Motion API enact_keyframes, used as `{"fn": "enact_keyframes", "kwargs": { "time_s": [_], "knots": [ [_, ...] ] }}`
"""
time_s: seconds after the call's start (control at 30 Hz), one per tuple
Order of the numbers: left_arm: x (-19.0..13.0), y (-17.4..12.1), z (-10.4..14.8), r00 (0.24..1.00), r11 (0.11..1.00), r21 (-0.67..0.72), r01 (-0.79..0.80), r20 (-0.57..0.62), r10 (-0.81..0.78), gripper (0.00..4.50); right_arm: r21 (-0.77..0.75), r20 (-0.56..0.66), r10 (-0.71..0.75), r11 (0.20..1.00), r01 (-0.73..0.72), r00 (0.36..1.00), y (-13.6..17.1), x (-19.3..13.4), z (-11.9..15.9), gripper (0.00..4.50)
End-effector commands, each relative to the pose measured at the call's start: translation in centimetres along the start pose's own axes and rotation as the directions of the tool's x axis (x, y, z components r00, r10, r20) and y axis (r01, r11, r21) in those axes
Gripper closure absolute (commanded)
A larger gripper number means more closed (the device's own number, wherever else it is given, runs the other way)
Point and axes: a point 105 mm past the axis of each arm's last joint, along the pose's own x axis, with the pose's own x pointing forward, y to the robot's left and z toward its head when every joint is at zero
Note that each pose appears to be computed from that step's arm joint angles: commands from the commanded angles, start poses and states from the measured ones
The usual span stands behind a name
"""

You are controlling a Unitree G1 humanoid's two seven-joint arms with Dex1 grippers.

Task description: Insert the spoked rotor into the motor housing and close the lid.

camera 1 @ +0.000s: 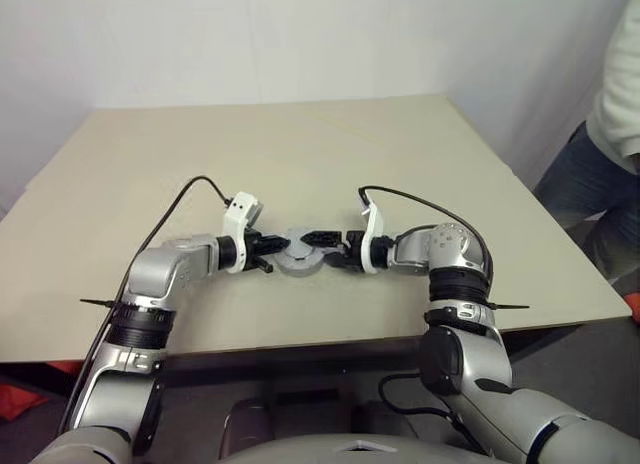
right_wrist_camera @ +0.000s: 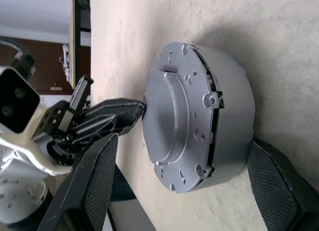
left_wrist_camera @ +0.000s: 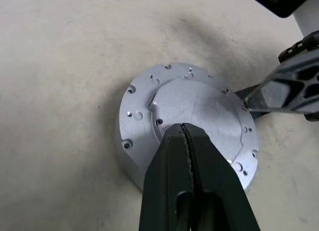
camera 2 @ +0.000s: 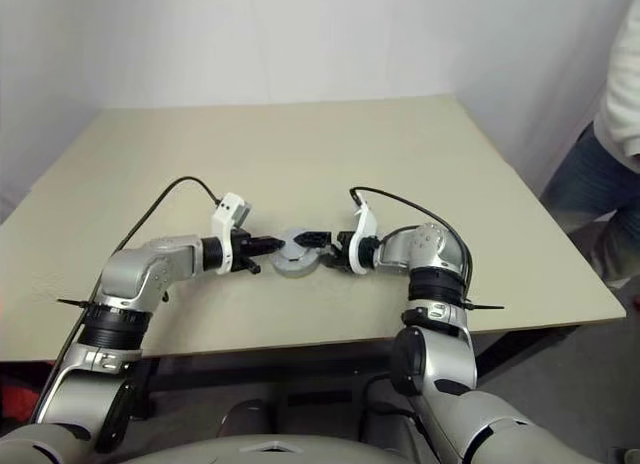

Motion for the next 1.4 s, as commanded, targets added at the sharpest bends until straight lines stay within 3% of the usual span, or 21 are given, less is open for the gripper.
{"fn": "enact_keyframes", "kwargs": {
  "time_s": [0.03,0.7,0.8,0.93,1.0,1.4],
  "knots": [
    [-0.2,1.0,-2.4,0.995,0.997,-0.051,-0.060,-0.085,0.056,4.50,-0.029,0.001,0.054,0.998,-0.054,0.999,1.9,1.2,0.4,0.03],
    [0.1,1.6,-1.6,0.995,0.997,-0.028,-0.076,-0.066,0.074,4.50,-0.044,-0.053,0.098,0.994,-0.100,0.994,3.3,4.3,-1.4,0.03],
    [0.1,1.7,-1.6,0.995,0.997,-0.026,-0.077,-0.065,0.075,4.50,-0.040,-0.057,0.107,0.993,-0.110,0.993,3.5,4.6,-1.6,0.64],
    [0.1,1.7,-1.4,0.995,0.997,-0.022,-0.078,-0.061,0.077,4.50,-0.035,-0.055,0.155,0.987,-0.157,0.986,4.3,4.5,-1.4,2.01],
    [0.1,1.8,-1.4,0.995,0.997,-0.020,-0.080,-0.059,0.078,4.50,-0.045,-0.053,0.177,0.983,-0.179,0.983,4.8,4.3,-1.1,2.37],
    [0.0,2.3,-0.6,0.995,0.995,0.004,-0.095,-0.019,0.095,4.50,0.009,0.043,0.187,0.982,-0.188,0.981,4.7,3.5,1.1,2.44]
  ]
}}
